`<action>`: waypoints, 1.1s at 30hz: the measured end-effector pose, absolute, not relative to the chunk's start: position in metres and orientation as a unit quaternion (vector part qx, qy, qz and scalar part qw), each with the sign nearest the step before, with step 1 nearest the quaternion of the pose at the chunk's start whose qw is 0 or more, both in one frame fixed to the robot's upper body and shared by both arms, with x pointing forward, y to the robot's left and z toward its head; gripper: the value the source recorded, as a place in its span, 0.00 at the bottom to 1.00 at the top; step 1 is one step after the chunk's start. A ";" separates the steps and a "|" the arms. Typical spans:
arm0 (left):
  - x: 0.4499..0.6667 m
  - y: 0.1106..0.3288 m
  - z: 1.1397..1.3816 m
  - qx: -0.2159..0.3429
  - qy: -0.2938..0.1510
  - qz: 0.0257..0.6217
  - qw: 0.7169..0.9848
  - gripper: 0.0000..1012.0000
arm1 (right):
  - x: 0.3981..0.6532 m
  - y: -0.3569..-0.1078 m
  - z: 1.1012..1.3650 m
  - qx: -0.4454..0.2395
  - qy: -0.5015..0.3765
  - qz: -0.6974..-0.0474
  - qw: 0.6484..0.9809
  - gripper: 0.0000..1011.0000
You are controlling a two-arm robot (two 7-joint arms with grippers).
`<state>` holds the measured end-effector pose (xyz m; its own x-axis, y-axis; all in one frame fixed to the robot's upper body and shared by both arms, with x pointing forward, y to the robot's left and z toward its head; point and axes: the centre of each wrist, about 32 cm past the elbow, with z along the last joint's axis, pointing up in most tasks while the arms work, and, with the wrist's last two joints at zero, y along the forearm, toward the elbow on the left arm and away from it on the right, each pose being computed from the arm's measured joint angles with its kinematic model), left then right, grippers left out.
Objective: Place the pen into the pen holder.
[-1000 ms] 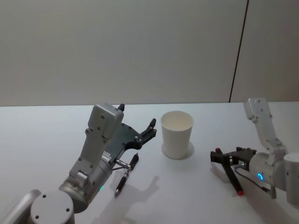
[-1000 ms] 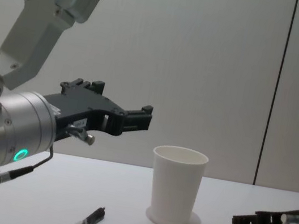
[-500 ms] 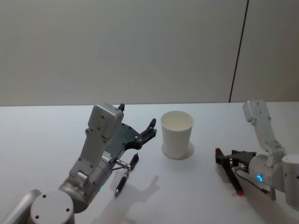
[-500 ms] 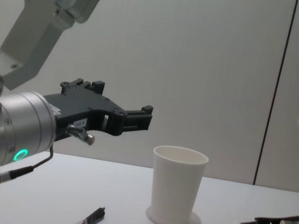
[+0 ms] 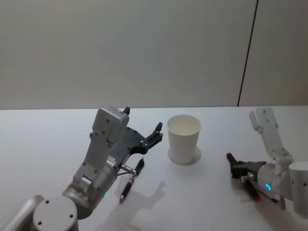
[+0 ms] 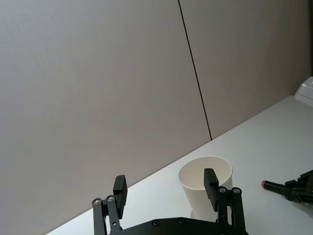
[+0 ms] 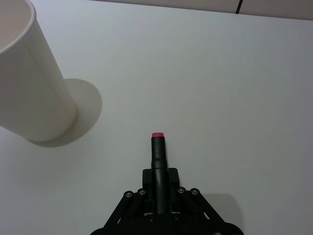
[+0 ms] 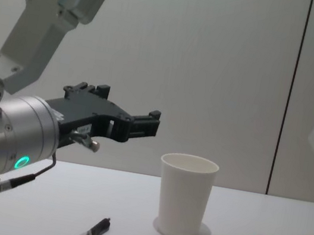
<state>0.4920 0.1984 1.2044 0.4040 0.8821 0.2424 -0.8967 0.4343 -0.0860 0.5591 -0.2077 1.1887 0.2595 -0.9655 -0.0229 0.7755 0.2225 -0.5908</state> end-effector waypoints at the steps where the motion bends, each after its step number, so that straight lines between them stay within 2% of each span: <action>1: 0.492 0.198 1.204 0.029 -0.126 0.531 0.837 0.99 | 0.559 -0.208 1.188 -0.240 0.198 -0.575 0.756 0.17; 18: 0.492 0.198 1.204 0.029 -0.126 0.531 0.837 0.99 | 0.559 -0.207 1.185 -0.238 0.186 -0.582 0.755 0.17; 33: 0.492 0.198 1.204 0.029 -0.126 0.531 0.837 0.99 | 0.553 -0.206 1.192 -0.206 0.111 -0.599 0.766 0.17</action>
<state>0.4920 0.1984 1.2044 0.4040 0.8821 0.2425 -0.8967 0.4343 -0.0860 0.5530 -0.2063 1.1918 0.2585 -0.9629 0.0779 0.8716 0.1977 -0.4485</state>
